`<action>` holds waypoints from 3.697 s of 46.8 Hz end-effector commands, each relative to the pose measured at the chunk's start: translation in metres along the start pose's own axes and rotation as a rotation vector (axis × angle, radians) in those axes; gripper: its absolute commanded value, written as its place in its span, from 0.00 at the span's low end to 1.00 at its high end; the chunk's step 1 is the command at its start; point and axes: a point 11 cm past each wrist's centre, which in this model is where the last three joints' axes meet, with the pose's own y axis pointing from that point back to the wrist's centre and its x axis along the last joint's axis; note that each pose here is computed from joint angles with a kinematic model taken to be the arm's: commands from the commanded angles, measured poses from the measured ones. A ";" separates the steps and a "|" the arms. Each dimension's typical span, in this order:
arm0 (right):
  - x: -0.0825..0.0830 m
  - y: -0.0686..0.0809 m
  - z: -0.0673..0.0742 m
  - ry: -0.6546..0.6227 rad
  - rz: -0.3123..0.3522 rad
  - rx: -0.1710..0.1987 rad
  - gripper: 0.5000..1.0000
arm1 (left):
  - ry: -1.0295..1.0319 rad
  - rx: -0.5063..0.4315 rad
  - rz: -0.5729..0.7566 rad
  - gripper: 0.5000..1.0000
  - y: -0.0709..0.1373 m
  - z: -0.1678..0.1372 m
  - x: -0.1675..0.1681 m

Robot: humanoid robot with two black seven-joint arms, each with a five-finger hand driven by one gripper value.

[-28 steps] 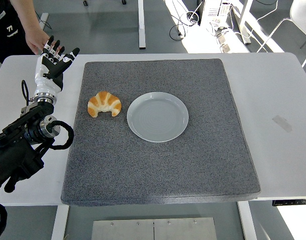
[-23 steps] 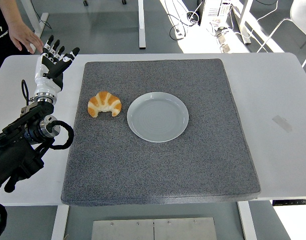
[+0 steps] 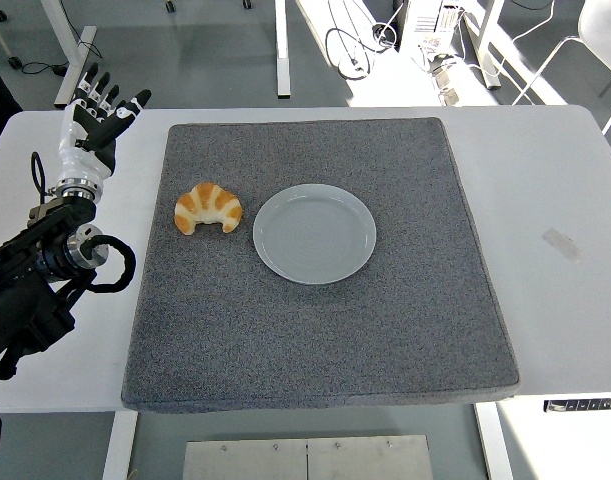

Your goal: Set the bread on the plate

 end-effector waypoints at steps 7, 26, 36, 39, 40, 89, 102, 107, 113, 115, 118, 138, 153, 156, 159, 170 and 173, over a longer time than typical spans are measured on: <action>0.000 0.000 0.000 0.000 0.000 0.000 1.00 | -0.169 0.068 -0.100 0.84 -0.009 0.009 -0.011; 0.000 0.000 0.000 0.000 0.000 0.000 1.00 | -0.649 0.203 -0.326 0.78 -0.023 0.067 -0.038; 0.000 0.000 0.000 0.000 0.000 0.000 1.00 | -0.892 0.235 -0.385 0.79 -0.015 0.081 -0.044; 0.000 0.000 0.000 0.000 0.000 0.000 1.00 | -0.965 0.225 -0.422 0.79 -0.011 0.084 -0.051; 0.000 0.000 0.000 0.000 0.000 0.000 1.00 | -0.994 0.220 -0.439 0.79 -0.009 0.084 -0.054; 0.000 0.000 0.000 -0.001 0.000 0.000 1.00 | -1.493 0.368 -0.618 0.91 0.037 0.050 -0.071; 0.000 0.000 0.000 0.000 0.000 0.000 1.00 | -1.519 0.383 -0.652 0.89 0.042 0.035 -0.078; 0.000 0.000 0.000 -0.001 0.000 0.000 1.00 | -1.547 0.369 -0.665 0.89 0.043 0.030 -0.084; 0.000 0.000 0.000 0.000 0.000 0.000 1.00 | -1.559 0.372 -0.663 0.88 0.043 0.028 -0.086; 0.000 0.000 0.000 0.000 0.000 0.000 1.00 | -1.559 0.371 -0.668 0.88 0.044 0.026 -0.088; 0.000 0.000 0.000 0.000 0.000 0.000 1.00 | -1.564 0.368 -0.670 0.88 0.044 0.026 -0.089; 0.000 0.000 0.000 0.000 0.000 0.000 1.00 | -1.626 0.394 -0.671 0.87 0.042 0.004 -0.083; 0.000 0.000 0.000 0.000 0.000 0.000 1.00 | -1.622 0.398 -0.678 0.86 0.041 -0.005 -0.091; 0.000 0.000 0.000 0.000 0.000 0.000 1.00 | -1.621 0.399 -0.678 0.85 0.040 -0.007 -0.092; 0.000 0.000 0.000 0.000 0.000 0.000 1.00 | -1.620 0.401 -0.676 0.85 0.040 -0.009 -0.092; 0.000 0.000 0.000 0.000 0.000 0.000 1.00 | -1.616 0.426 -0.671 0.82 0.040 -0.019 -0.089; 0.000 0.000 0.000 0.000 0.000 0.000 1.00 | -1.619 0.434 -0.660 0.81 0.039 -0.021 -0.085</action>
